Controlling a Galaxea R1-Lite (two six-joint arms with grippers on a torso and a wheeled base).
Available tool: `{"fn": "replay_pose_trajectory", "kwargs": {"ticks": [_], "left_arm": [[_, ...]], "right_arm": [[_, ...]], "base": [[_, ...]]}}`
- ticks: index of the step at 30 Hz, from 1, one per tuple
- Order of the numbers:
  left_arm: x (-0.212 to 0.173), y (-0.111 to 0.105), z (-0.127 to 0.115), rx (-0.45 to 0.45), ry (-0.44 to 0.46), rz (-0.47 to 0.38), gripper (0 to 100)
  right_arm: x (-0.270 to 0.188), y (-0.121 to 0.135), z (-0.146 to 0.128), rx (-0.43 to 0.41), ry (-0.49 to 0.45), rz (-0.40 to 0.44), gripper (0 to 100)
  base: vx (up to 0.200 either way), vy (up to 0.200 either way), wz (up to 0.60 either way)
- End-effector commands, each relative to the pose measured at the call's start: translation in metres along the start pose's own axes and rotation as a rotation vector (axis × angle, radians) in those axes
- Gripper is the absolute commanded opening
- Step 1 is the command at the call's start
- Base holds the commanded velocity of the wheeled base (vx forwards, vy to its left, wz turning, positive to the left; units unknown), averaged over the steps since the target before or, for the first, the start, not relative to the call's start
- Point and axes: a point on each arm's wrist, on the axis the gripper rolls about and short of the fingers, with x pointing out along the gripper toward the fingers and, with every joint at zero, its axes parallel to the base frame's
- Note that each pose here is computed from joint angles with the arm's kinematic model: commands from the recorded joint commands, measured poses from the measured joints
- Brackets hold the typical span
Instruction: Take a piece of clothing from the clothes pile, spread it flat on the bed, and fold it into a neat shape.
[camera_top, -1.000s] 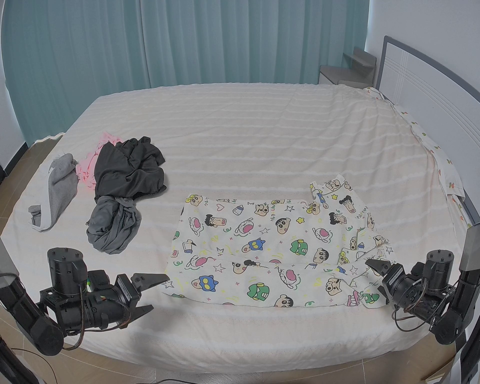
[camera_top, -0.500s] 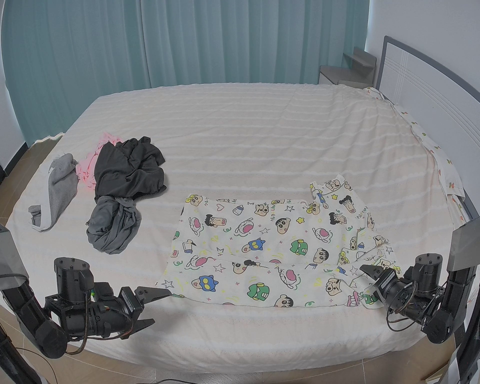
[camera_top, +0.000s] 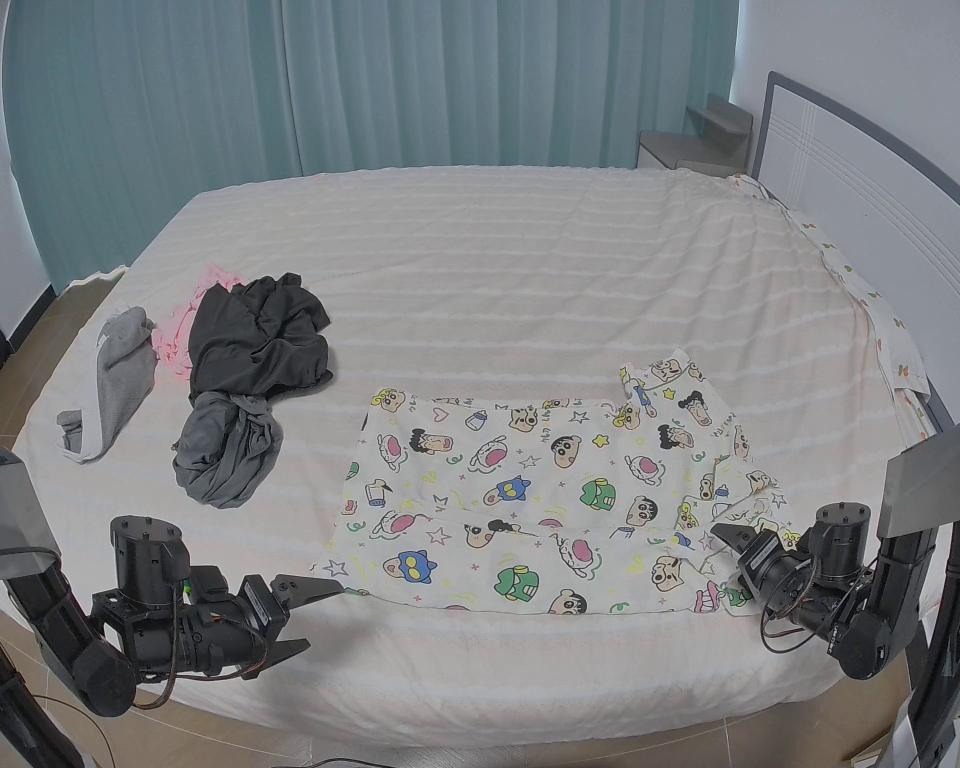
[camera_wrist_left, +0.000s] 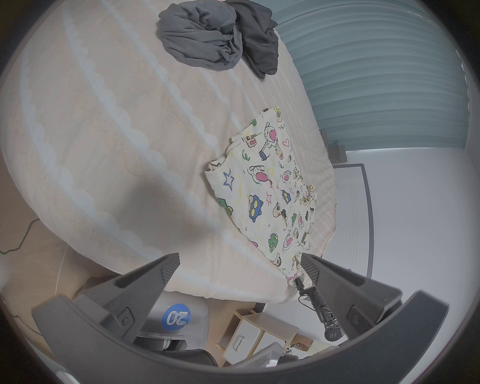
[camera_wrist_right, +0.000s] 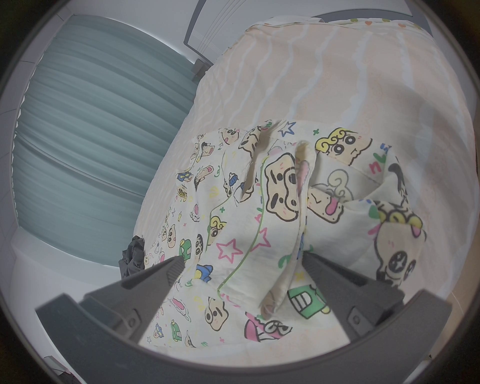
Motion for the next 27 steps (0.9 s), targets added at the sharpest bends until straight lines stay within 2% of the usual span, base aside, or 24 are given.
{"fn": "replay_pose_trajectory", "kwargs": {"ticks": [1, 13, 21, 27], "left_arm": [[0.001, 0.001, 0.000, -0.002, -0.001, 0.004, 100], [0.002, 0.002, 0.000, -0.005, 0.000, 0.013, 100], [0.003, 0.003, 0.000, -0.008, 0.003, 0.017, 100], [0.003, 0.003, 0.000, -0.006, 0.002, 0.018, 100]], "right_arm": [[0.007, -0.002, -0.001, 0.001, -0.002, -0.001, 0], [0.003, -0.003, 0.005, 0.009, -0.029, -0.006, 0], [-0.023, 0.024, 0.012, -0.012, -0.069, 0.105, 0], [-0.039, 0.027, 0.006, -0.032, -0.049, 0.116, 0]], "base": [[0.000, 0.000, 0.00], [0.000, 0.000, 0.00], [0.000, 0.000, 0.00], [0.000, 0.000, 0.00]]}}
